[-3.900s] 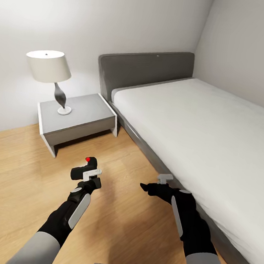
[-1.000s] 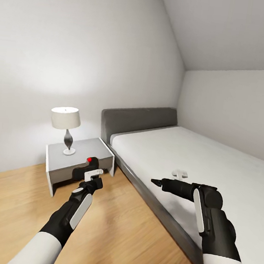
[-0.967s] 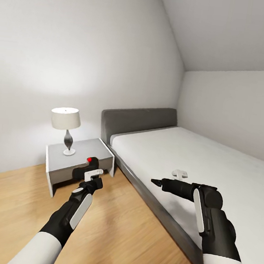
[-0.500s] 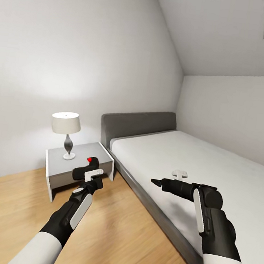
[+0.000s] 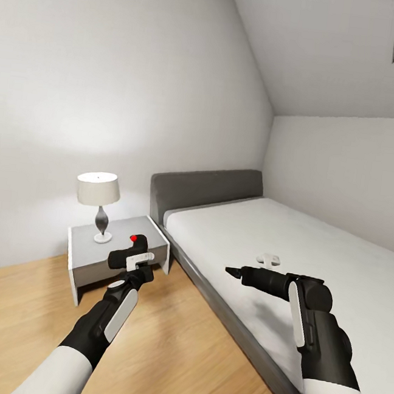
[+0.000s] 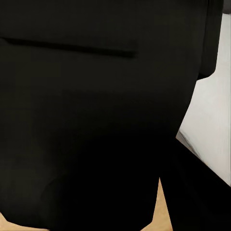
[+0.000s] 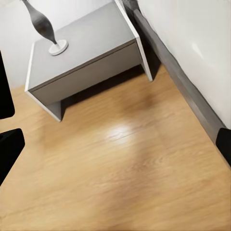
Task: Attach the digital camera to the camera tripod in the bedroom.
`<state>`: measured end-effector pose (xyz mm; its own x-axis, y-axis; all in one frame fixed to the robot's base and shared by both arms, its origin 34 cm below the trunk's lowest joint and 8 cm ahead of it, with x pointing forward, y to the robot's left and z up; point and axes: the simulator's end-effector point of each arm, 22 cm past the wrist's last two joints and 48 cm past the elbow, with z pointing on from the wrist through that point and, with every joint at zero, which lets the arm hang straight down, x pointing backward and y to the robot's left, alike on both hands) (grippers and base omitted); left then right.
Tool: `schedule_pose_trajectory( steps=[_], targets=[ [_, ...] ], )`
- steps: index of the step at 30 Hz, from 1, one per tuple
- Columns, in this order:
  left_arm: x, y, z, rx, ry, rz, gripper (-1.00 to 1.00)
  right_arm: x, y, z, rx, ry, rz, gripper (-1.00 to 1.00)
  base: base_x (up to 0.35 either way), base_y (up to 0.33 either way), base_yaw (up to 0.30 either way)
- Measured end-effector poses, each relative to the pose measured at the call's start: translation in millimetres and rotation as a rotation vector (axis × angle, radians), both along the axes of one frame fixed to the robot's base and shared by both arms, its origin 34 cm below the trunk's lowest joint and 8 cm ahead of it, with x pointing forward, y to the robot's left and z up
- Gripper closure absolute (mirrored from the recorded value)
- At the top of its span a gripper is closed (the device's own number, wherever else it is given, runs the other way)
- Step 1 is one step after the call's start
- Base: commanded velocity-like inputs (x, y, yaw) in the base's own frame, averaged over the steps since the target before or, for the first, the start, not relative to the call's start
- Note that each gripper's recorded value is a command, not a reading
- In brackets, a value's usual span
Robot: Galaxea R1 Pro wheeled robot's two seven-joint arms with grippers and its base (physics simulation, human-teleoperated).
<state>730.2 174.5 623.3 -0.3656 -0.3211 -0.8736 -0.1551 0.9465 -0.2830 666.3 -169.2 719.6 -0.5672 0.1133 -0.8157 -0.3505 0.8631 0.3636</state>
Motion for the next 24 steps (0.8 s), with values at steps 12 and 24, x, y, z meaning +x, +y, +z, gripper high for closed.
schedule_pose_trajectory(
  steps=[12,24],
  targets=[
    [6,0,26,0.0,0.001,0.0,1.0,6,1,26,0.002,0.003,0.001,-1.0,0.0,0.0,0.0],
    [12,0,52,0.0,0.002,0.0,1.0,12,1,51,0.003,0.005,0.002,-1.0,0.0,0.0,0.0]
  ],
)
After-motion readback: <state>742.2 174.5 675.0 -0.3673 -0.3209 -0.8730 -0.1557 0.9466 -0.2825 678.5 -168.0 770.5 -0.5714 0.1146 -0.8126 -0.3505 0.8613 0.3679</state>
